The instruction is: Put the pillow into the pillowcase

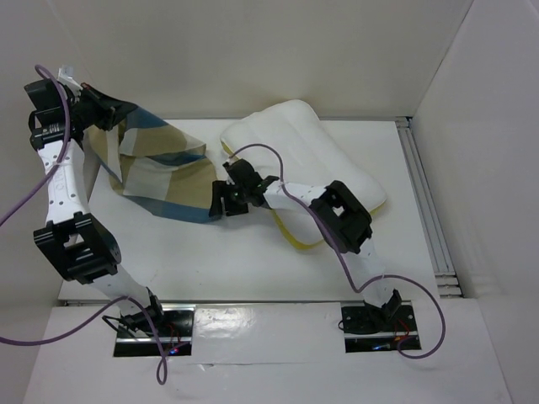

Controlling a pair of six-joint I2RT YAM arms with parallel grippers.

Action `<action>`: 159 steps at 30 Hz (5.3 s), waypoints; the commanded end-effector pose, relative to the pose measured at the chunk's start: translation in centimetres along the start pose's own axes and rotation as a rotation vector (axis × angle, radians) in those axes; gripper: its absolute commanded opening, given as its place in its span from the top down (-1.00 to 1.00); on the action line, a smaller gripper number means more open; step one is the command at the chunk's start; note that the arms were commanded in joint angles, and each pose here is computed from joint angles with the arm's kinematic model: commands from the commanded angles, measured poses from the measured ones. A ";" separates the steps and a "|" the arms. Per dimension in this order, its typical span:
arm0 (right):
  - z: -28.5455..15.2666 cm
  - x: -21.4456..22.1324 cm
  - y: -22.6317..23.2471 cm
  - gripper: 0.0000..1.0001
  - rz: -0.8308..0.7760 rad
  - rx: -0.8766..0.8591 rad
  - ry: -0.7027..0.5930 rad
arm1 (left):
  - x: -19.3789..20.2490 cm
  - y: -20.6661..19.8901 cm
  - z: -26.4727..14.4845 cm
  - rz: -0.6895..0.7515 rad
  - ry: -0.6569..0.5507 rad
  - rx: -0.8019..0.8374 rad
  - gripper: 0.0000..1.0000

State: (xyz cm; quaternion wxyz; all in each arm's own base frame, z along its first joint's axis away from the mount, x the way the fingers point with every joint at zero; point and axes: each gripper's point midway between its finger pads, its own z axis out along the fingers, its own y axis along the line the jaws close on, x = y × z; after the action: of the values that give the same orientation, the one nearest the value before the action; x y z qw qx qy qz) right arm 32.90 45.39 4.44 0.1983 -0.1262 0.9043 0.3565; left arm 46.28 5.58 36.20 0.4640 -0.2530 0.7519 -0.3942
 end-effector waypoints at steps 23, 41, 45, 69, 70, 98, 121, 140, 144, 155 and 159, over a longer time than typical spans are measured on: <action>-33.5 -22.9 3.4 1.00 -0.166 0.039 -0.722 | -3.6 -6.0 -2.9 0.177 -0.099 0.100 1.00; -30.4 -23.0 -20.1 -0.66 0.127 0.506 -0.467 | 12.3 7.8 -3.7 0.071 0.099 -0.257 -0.82; -32.6 -19.8 -19.1 -0.82 0.121 0.639 -0.566 | 11.9 8.4 -3.8 0.181 0.046 -0.412 -0.49; -23.4 6.5 -14.3 -0.93 0.018 0.760 -0.086 | 29.8 7.6 9.2 0.616 0.516 -0.431 -0.70; -22.6 6.5 -14.3 -0.93 0.011 0.757 -0.081 | 30.1 8.4 9.4 0.606 0.517 -0.450 -0.70; -20.3 8.3 -15.3 -0.53 0.013 0.693 -0.054 | 21.1 16.6 8.0 0.327 0.308 -0.771 1.00; -32.8 -2.0 -14.0 -0.96 0.148 0.827 -0.431 | 14.9 18.0 1.2 0.135 0.170 -0.858 1.00; -21.6 -3.8 -16.2 -0.99 -0.194 0.874 -0.065 | 12.4 17.5 -0.8 0.130 0.097 -0.886 1.00; -22.1 -1.5 -17.2 -0.99 -0.234 0.883 0.002 | 12.0 17.2 -0.5 0.133 0.088 -0.879 1.00; -21.3 -5.3 -21.4 0.44 -0.153 0.984 -0.065 | 11.8 16.5 -0.3 0.139 0.096 -0.855 1.00; -27.5 -11.9 -19.3 1.00 0.000 0.859 -0.345 | 11.9 15.9 -0.3 0.145 0.104 -0.831 1.00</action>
State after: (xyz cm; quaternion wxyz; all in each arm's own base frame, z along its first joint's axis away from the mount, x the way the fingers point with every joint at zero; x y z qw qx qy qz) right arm 38.89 15.15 8.01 0.2672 -0.0672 0.9551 -0.1085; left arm 39.93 5.95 14.68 0.2834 -0.3518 0.8919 -0.0216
